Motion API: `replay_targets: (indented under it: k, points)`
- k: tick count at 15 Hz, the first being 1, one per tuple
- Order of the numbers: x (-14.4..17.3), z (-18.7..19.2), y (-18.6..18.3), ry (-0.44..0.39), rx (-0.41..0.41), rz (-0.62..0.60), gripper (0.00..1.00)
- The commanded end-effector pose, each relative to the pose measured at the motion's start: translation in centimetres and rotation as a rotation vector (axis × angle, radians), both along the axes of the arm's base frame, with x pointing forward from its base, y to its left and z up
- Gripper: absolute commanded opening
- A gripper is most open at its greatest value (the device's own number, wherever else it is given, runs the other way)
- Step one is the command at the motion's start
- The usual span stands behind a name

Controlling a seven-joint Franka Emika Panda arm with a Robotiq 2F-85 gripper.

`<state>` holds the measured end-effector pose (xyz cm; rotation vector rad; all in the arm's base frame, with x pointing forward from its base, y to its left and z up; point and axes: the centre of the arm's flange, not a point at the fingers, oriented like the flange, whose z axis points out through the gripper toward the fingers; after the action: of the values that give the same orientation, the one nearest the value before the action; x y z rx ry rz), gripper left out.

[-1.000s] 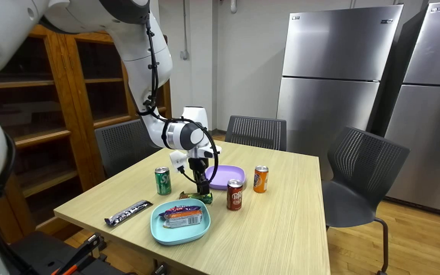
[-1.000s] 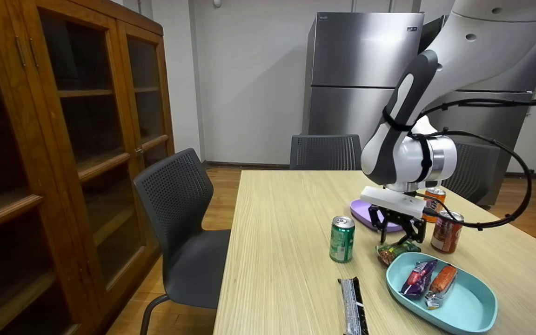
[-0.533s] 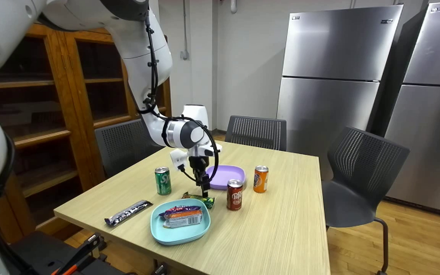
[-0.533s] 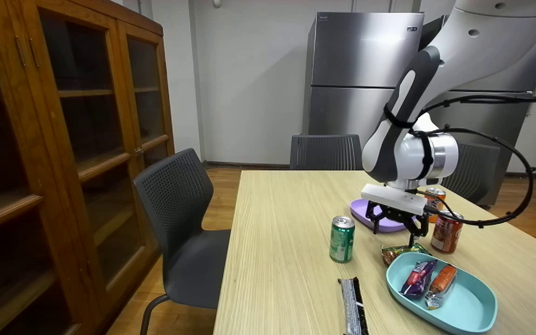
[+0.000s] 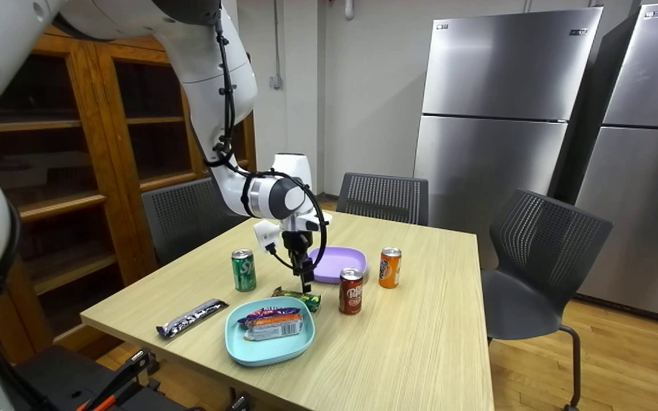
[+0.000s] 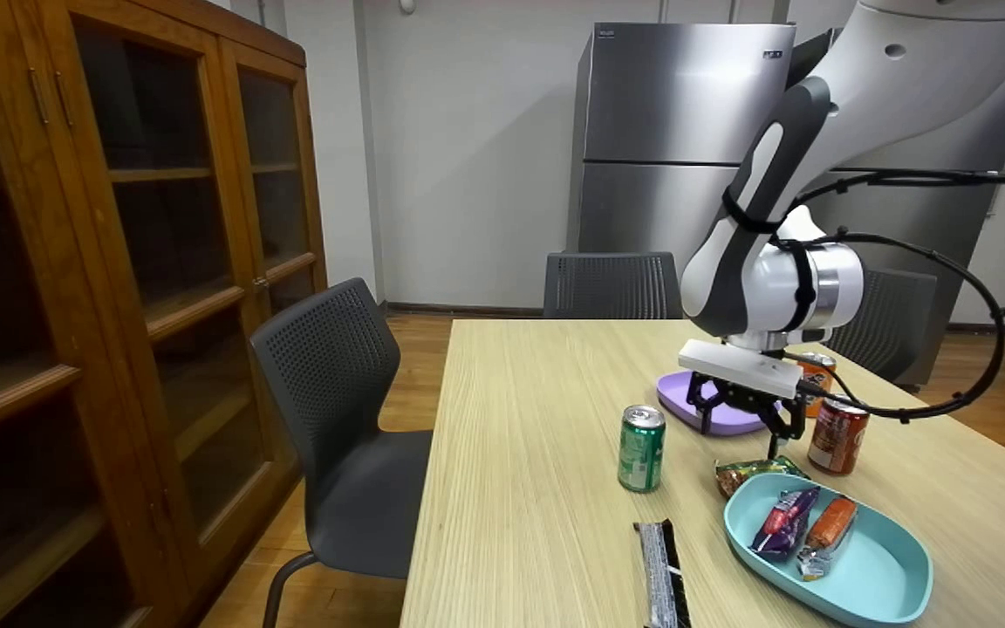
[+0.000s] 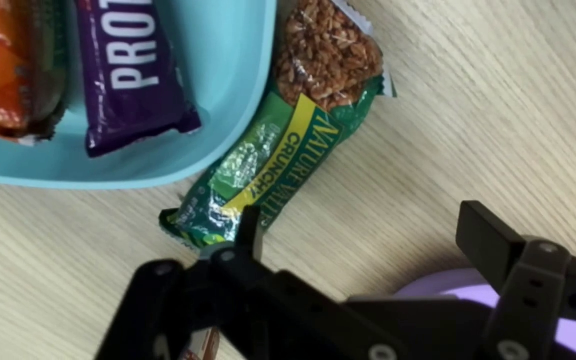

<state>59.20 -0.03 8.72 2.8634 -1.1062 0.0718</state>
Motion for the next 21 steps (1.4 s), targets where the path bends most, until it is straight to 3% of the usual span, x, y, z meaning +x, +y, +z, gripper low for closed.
replay_targets:
  k: [1, 7, 21]
  points:
    - [-2.0, 1.8, -0.6, -0.003, 0.017, -0.028, 1.0]
    - [-3.9, 1.2, -1.7, 0.005, 0.009, -0.05, 1.0]
    - [-4.3, 0.5, -4.6, 0.007, 0.012, -0.118, 1.0]
